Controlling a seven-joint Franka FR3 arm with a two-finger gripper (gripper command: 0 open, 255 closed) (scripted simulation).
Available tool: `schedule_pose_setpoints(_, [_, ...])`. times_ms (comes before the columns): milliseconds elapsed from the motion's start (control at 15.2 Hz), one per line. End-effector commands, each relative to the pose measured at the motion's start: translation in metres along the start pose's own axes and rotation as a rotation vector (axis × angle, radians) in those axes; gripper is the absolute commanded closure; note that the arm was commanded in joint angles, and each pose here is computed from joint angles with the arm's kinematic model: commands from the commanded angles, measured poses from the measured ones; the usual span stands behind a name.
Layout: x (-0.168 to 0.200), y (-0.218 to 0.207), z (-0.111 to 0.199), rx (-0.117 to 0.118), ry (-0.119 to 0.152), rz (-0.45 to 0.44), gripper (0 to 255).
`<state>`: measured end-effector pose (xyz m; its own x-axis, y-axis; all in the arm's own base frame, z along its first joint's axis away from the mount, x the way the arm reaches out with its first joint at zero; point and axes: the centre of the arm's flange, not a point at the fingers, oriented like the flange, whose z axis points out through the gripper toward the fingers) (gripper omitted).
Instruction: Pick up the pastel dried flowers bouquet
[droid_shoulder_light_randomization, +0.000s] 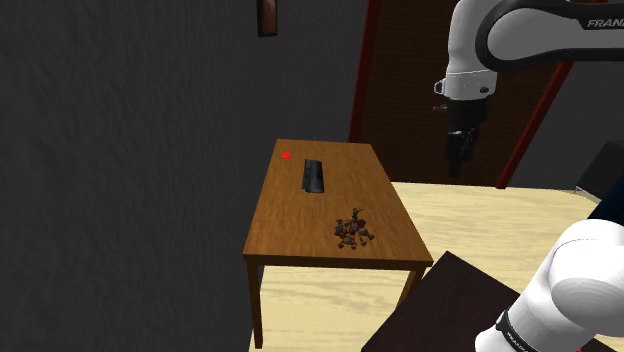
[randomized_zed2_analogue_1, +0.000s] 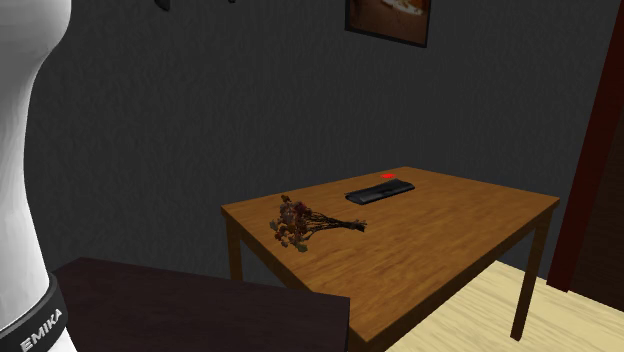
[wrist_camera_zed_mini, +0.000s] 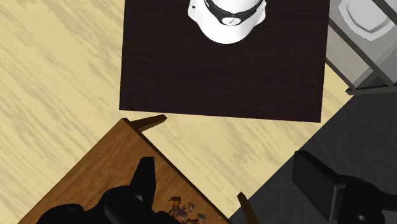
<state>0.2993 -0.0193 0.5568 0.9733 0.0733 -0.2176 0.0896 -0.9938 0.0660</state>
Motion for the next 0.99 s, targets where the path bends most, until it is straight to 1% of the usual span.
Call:
schedule_pose_setpoints(0, [0.0,0.0,0.0,0.0,0.0,0.0,0])
schedule_pose_setpoints(462, [0.085,0.005,0.047,0.027,-0.036,0.137,0])
schedule_pose_setpoints(924, [0.166,0.019,0.098,0.055,-0.072,0.274,0])
